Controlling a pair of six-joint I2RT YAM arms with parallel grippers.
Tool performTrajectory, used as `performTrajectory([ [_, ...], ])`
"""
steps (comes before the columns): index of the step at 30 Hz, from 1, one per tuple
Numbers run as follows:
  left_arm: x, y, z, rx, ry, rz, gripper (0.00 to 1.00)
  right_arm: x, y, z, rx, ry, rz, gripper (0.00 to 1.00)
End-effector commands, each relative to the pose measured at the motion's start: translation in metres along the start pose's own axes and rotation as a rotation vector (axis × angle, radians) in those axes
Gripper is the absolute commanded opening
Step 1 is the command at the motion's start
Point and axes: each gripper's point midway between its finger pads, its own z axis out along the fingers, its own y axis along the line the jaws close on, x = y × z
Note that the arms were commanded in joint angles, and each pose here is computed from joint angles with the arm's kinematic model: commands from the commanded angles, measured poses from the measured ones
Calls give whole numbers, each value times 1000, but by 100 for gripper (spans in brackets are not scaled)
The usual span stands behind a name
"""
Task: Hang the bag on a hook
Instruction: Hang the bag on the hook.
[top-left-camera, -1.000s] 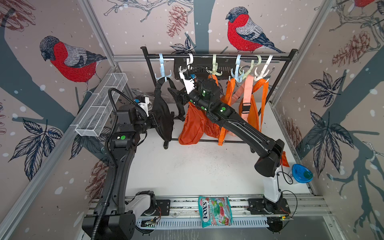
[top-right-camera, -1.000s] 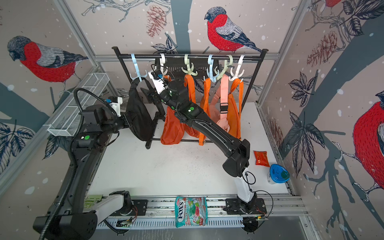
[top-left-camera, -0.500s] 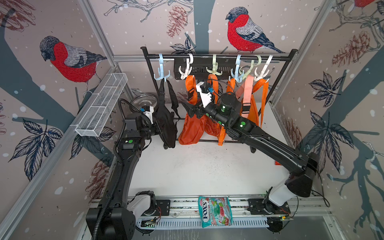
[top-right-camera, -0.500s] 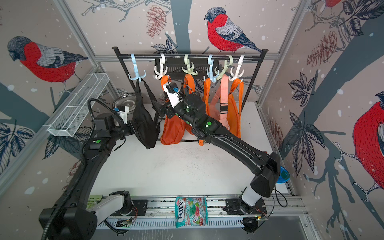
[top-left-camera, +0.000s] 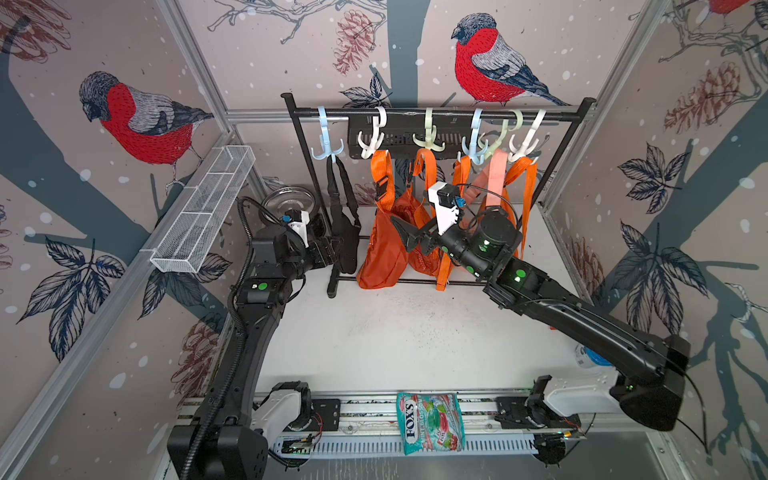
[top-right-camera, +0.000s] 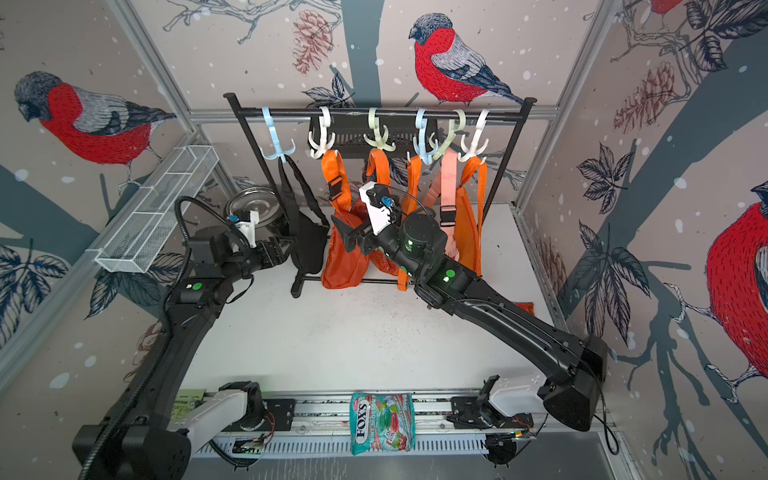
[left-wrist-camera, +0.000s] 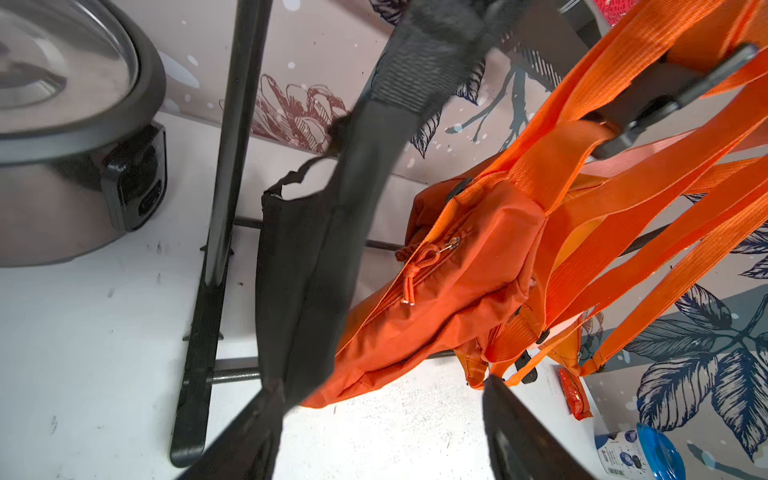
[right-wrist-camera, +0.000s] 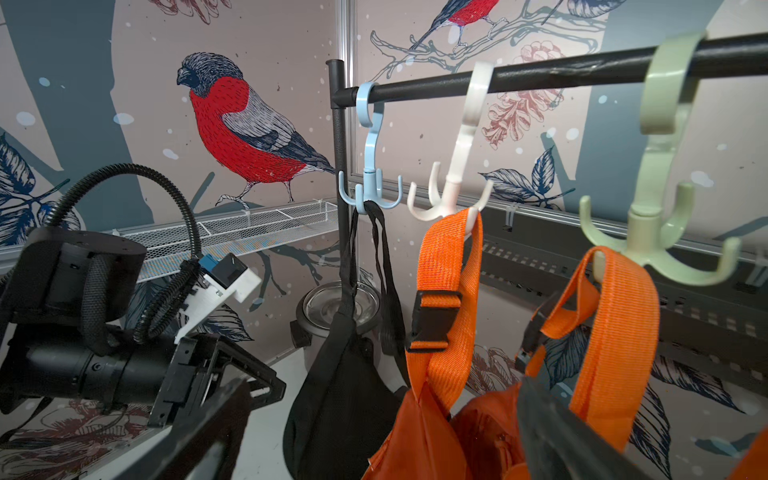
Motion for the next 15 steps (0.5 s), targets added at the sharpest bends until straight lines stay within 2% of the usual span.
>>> performTrajectory([
  [1, -14, -2, -12, -52, -53, 63, 79, -4, -12, -10, 54, -6, -20, 99],
  [3, -19, -6, -20, -70, -85, 89, 81, 6, -19, -14, 84, 28, -30, 99],
  [4, -21, -6, -24, -79, -101, 98, 82, -2, -23, -25, 101, 11, -29, 100],
  [8, -26, -8, -37, -113, -206, 141, 84, 4, -44, -52, 209, 17, -27, 99],
  [11, -27, 3, -48, -178, -309, 152, 85, 10, -66, -77, 320, 10, -16, 100],
  [12, -27, 9, -51, -210, -343, 150, 89, 15, -74, -85, 355, 15, -12, 99],
  [15, -27, 26, -61, -304, -425, 152, 92, 33, -99, -106, 464, 41, 3, 99],
])
